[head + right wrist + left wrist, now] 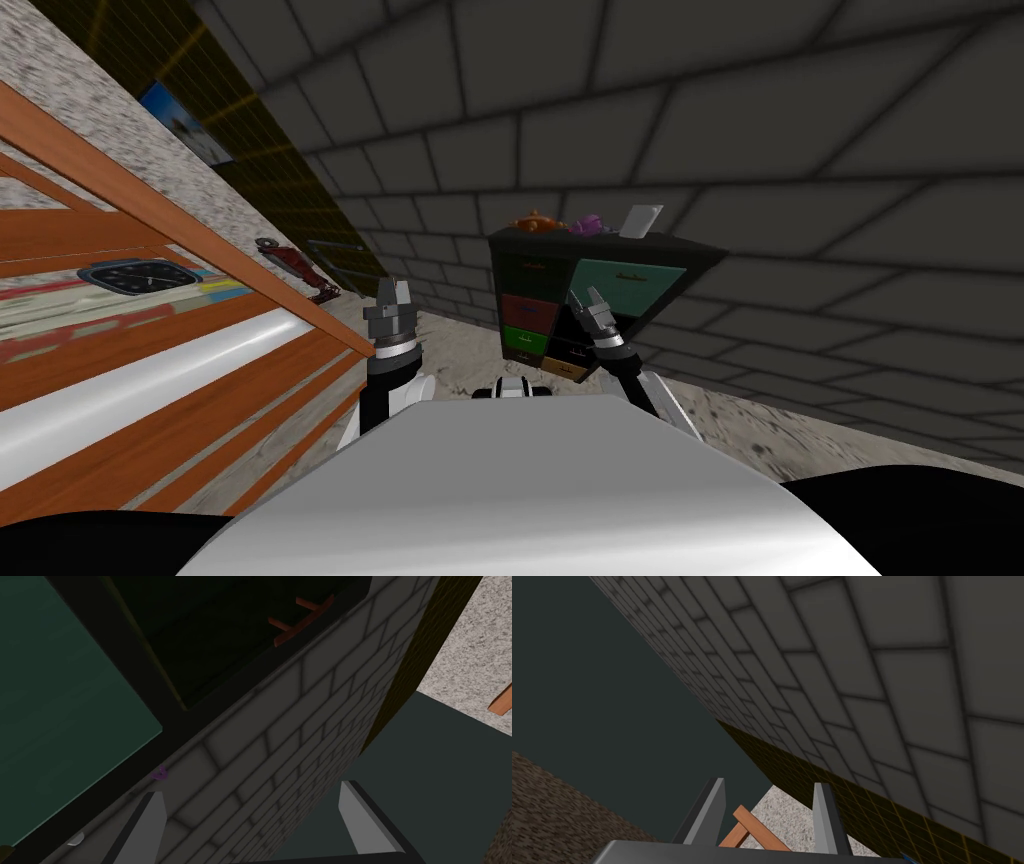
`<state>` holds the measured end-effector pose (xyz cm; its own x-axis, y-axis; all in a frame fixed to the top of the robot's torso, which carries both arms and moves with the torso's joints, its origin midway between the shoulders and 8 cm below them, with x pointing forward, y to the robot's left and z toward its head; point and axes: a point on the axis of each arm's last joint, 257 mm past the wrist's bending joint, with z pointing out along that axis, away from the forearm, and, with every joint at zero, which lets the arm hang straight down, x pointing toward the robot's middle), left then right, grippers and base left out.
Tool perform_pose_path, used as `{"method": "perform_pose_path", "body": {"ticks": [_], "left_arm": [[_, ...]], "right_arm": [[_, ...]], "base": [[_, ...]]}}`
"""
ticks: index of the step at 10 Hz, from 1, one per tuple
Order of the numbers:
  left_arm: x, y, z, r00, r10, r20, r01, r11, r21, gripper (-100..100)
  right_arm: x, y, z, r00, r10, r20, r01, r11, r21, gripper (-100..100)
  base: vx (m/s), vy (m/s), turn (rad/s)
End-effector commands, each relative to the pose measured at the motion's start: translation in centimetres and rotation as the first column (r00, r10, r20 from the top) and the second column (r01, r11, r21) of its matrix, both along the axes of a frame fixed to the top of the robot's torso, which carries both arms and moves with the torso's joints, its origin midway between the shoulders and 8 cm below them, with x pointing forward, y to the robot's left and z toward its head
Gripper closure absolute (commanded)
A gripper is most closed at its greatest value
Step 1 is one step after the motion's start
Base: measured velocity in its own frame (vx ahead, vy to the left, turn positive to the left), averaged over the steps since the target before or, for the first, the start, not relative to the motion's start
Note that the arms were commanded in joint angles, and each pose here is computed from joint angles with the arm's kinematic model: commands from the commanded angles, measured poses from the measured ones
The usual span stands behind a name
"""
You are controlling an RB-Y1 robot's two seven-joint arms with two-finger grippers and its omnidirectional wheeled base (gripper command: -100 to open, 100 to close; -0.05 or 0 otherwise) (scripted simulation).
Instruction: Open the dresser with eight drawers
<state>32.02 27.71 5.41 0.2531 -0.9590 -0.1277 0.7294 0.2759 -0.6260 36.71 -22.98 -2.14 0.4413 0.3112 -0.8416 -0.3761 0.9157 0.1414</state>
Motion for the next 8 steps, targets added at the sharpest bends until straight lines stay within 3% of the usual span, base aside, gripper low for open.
{"method": "perform_pose_path", "body": {"ticks": [1, 8], "left_arm": [[0.00, 0.00, 0.00, 1.0000, 0.000, 0.000, 0.000, 1.0000, 0.000, 0], [0.00, 0.00, 0.00, 1.0000, 0.000, 0.000, 0.000, 1.0000, 0.000, 0]], "right_arm": [[0.10, 0.51, -0.47, 0.999, -0.041, 0.019, 0.042, 0.994, -0.104, -100], [0.31, 1.42, -1.28, 0.989, -0.121, 0.089, 0.144, 0.936, -0.321, -100]], "base": [[0.055, 0.073, -0.104], [0.047, 0.059, -0.081]]}}
